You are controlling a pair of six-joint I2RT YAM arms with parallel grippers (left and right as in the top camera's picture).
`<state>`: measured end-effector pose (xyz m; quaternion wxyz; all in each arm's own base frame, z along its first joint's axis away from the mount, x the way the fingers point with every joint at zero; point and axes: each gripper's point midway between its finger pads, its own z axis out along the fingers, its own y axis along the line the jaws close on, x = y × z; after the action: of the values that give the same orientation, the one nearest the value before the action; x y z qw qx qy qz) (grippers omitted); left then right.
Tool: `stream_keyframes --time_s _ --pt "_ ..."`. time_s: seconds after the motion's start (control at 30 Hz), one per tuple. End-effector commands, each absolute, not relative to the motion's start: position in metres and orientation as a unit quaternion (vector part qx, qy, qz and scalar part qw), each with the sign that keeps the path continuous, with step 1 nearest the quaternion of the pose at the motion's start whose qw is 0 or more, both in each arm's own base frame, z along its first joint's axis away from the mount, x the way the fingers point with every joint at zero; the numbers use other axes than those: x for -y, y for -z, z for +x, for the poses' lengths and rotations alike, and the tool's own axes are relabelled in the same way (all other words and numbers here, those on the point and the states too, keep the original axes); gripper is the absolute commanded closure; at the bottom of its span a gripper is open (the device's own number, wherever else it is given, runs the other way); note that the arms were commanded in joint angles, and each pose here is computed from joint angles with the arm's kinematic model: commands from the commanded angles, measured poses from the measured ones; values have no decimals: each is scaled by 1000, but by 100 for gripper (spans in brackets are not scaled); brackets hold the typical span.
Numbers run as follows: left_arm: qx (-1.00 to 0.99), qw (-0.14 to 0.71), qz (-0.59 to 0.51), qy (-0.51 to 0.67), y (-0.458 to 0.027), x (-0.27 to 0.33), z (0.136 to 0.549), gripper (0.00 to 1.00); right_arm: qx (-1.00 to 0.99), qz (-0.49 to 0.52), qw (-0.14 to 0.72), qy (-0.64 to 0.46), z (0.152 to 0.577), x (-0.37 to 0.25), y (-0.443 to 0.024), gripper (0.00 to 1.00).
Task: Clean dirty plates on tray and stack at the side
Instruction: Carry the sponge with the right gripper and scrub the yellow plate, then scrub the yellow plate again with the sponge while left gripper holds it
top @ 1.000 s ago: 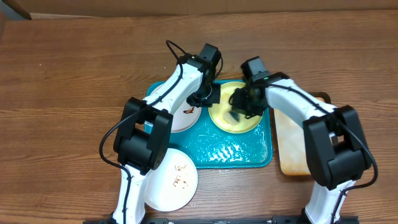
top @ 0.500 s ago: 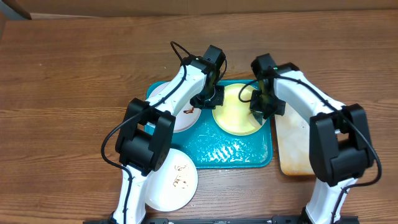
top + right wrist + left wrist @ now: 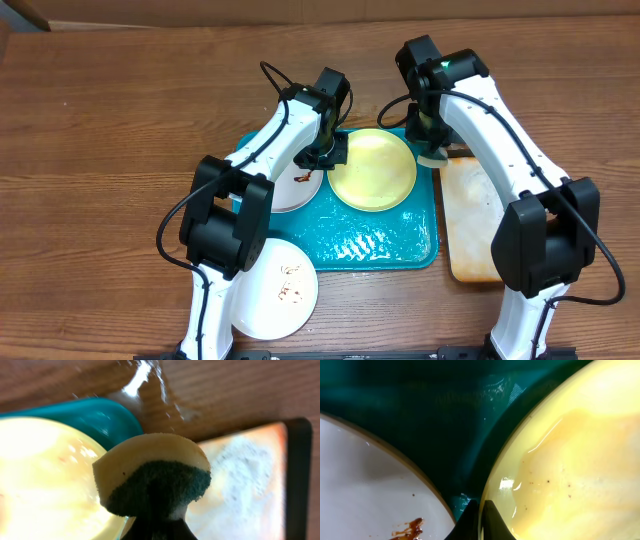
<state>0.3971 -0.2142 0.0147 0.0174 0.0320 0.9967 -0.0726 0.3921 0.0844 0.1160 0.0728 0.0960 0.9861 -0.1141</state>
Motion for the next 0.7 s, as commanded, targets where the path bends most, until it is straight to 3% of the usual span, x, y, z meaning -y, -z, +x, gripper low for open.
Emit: stream_keyframes --time_s 0.0,0.3,0.5,0.67 --pt "-997 29 23 68 -14 213 406 96 -982 122 75 127 391 -67 -125 96" --pt "-994 41 59 88 -26 229 410 96 -981 151 33 117 382 -32 -118 96" --pt "-992 43 82 86 -27 238 406 96 -996 34 38 -66 398 -109 -111 96" --pt "-992 37 85 88 -26 243 401 96 -989 22 62 -136 402 -174 -91 96"
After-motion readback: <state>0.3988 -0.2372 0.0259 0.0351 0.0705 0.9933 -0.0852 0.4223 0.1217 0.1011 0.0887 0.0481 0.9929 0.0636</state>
